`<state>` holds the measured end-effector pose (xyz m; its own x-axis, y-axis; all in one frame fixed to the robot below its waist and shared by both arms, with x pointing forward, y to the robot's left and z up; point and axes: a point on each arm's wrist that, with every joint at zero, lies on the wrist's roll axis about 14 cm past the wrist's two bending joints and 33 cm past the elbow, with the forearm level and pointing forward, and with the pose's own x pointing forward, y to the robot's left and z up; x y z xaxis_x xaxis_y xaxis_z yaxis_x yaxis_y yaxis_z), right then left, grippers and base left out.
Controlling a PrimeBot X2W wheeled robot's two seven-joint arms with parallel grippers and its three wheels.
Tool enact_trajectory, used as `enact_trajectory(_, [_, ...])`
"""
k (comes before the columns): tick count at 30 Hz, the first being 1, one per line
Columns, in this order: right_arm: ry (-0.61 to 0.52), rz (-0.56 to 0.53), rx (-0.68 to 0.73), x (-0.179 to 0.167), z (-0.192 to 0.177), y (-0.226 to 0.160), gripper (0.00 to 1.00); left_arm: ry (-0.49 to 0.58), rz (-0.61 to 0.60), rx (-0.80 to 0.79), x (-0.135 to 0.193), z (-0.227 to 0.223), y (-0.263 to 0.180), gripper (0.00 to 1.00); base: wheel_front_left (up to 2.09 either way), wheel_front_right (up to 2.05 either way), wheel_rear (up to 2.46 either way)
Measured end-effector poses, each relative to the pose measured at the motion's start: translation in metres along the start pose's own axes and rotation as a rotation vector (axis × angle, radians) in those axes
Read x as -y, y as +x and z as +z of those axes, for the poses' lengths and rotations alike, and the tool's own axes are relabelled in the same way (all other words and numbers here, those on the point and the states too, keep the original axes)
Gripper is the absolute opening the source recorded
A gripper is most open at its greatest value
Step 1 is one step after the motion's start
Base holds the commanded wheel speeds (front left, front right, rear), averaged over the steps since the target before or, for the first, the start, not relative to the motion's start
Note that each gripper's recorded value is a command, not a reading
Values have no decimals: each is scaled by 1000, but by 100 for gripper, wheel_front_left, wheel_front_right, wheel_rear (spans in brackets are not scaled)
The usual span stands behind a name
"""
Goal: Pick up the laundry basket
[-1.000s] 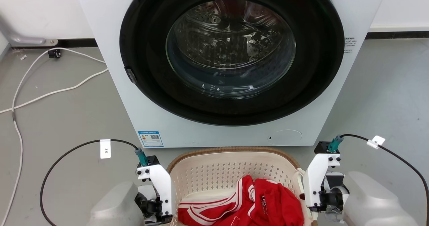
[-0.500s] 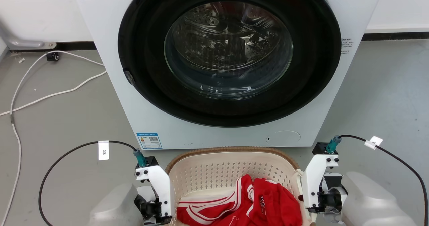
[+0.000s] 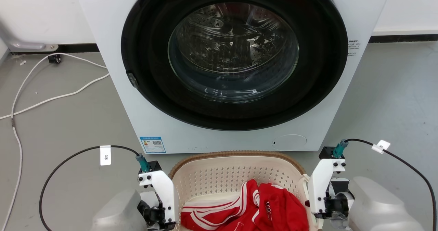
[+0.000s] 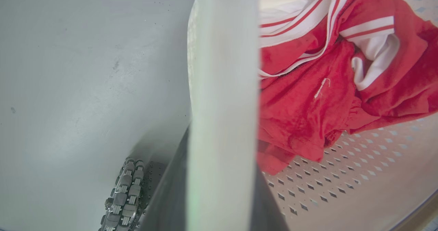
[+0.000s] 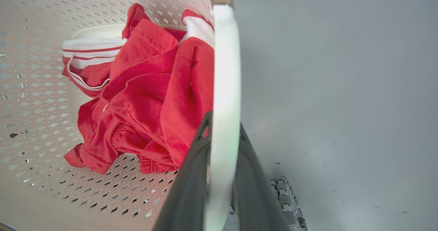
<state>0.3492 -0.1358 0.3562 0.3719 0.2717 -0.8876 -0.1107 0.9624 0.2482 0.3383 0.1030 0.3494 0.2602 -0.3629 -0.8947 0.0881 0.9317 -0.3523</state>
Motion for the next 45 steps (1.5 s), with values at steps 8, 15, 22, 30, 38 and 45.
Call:
enact_trajectory(8, [4, -2, -2, 1, -1, 0, 0, 2, -2, 7, 1, 1, 0, 0, 0, 0, 0])
enact_trajectory(15, [4, -5, -1, 2, 0, -1, 0, 1, -4, 14, 2, 1, 1, 0, 0, 0, 0])
enact_trajectory(22, [3, -7, -3, 3, -1, -1, 0, 0, -4, 13, 2, 0, 2, 0, 0, 0, 0])
enact_trajectory(30, [2, -7, -8, 2, 0, -2, 0, -3, -2, 18, 1, 0, 3, 0, 0, 0, 0])
enact_trajectory(38, [-1, -9, -23, 2, -1, -2, 0, -8, -1, 22, 0, -2, 4, 0, 0, 0, 0])
enact_trajectory(45, [0, -8, -27, 2, -1, -3, 0, -7, 0, 27, 0, -1, 4, 0, 0, 0, 0])
